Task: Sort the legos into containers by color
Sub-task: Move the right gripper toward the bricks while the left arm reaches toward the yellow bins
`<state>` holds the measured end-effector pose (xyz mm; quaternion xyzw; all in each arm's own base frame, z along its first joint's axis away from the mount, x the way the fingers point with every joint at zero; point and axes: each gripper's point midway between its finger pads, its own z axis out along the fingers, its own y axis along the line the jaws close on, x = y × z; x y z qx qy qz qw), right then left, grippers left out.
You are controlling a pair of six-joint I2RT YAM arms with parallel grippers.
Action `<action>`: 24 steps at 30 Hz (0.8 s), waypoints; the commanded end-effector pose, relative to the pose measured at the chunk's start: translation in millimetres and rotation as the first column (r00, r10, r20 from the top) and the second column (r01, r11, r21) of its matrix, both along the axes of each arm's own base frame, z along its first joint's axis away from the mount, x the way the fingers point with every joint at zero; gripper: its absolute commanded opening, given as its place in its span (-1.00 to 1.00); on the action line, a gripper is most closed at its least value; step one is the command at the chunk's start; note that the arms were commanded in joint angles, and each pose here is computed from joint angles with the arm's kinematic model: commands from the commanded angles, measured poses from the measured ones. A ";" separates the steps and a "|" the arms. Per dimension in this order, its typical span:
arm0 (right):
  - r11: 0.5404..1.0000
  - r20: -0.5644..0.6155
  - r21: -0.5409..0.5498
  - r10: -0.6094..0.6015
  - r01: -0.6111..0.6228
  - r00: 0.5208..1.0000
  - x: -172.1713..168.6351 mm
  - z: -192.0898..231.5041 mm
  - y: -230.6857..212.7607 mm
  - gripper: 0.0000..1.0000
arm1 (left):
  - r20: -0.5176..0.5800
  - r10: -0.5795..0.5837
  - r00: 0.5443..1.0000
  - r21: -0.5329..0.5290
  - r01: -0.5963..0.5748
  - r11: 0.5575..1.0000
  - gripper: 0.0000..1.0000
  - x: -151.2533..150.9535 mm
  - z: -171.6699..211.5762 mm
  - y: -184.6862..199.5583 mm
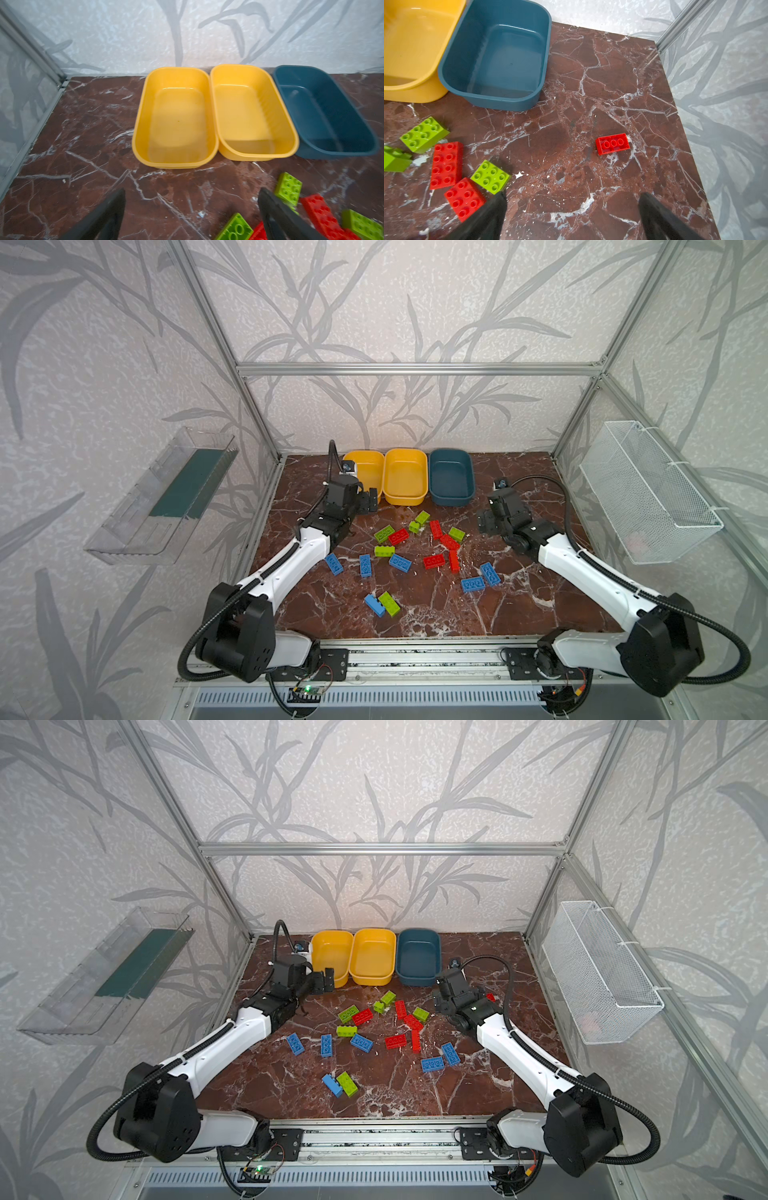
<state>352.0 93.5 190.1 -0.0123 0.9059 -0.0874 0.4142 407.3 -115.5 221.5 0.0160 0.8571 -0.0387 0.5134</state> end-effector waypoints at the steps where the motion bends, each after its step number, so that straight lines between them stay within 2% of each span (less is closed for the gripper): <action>1: 1.000 -0.093 0.000 -0.007 0.007 0.996 -15.4 -3.9 2.3 0.98 | 0.025 -0.022 0.999 0.003 0.022 1.000 0.98 -14.9 25.5 -16.7; 3: 0.999 -0.097 0.041 0.037 -0.033 0.995 -17.7 -3.7 13.6 0.98 | 0.022 -0.071 0.997 -0.014 0.071 0.997 0.98 -24.5 32.0 -35.2; 9: 0.986 -0.175 0.139 0.118 -0.095 0.977 -28.4 -14.9 40.7 0.98 | 0.003 -0.198 0.980 0.044 0.198 0.979 0.98 -63.8 41.4 -78.1; 17: 0.975 -0.285 0.189 0.168 -0.117 0.944 -31.8 -52.6 72.6 0.77 | 0.024 -0.261 0.965 0.047 0.259 0.965 0.98 -94.5 52.4 -75.2; 21: 0.974 -0.315 0.209 0.153 -0.089 0.937 -21.7 -61.4 83.0 0.76 | 0.056 -0.241 0.969 0.076 0.236 0.969 0.99 -94.2 53.8 -67.4; 24: 0.975 -0.356 0.220 0.099 -0.020 0.929 -14.7 -69.7 88.1 0.76 | 0.076 -0.204 0.976 0.068 0.199 0.978 0.98 -89.3 55.6 -63.9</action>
